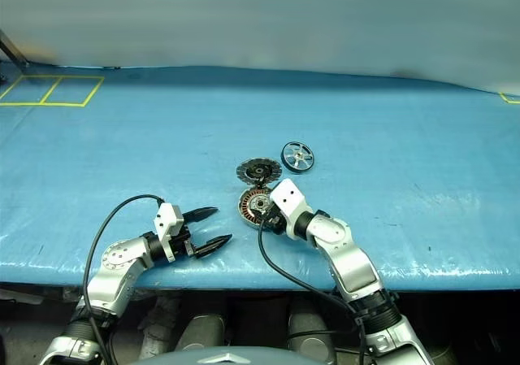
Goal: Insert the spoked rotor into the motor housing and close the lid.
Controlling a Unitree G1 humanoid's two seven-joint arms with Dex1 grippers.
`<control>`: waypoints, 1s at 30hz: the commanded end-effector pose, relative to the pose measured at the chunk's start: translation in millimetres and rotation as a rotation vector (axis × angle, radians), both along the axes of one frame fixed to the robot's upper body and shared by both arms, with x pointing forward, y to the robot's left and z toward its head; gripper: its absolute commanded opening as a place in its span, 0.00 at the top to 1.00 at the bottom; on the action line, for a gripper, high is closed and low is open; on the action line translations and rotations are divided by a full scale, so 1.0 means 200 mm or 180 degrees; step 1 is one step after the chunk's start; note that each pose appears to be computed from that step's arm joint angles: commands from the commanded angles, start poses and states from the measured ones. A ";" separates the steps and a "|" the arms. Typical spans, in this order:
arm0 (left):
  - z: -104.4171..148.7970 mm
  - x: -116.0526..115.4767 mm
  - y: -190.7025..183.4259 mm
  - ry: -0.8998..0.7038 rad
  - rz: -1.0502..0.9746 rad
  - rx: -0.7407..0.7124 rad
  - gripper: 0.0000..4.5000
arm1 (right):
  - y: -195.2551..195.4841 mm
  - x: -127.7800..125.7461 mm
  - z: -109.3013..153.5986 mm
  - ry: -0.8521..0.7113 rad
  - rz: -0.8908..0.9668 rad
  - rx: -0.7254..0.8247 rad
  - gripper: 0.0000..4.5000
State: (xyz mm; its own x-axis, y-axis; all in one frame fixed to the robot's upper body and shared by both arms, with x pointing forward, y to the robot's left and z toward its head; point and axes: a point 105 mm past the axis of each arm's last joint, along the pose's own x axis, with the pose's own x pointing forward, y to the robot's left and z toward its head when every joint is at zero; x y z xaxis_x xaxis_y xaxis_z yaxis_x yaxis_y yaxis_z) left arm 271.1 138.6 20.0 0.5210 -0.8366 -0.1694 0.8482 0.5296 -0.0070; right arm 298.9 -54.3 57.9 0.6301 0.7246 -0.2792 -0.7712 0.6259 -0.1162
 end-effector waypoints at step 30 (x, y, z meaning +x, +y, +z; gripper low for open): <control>-0.04 -0.02 0.02 0.0085 0.0070 0.0030 0.00 | 0.07 0.00 0.09 -0.0114 0.0081 0.0277 0.99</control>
State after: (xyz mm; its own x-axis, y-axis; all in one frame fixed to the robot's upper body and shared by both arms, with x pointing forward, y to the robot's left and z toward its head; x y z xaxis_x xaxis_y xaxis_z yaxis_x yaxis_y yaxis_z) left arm 271.5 139.3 20.8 0.5288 -0.8327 -0.1643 0.8441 0.5362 -0.0010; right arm 301.2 -47.3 64.7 0.6380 0.7366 -0.2245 -0.7652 0.6391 -0.0777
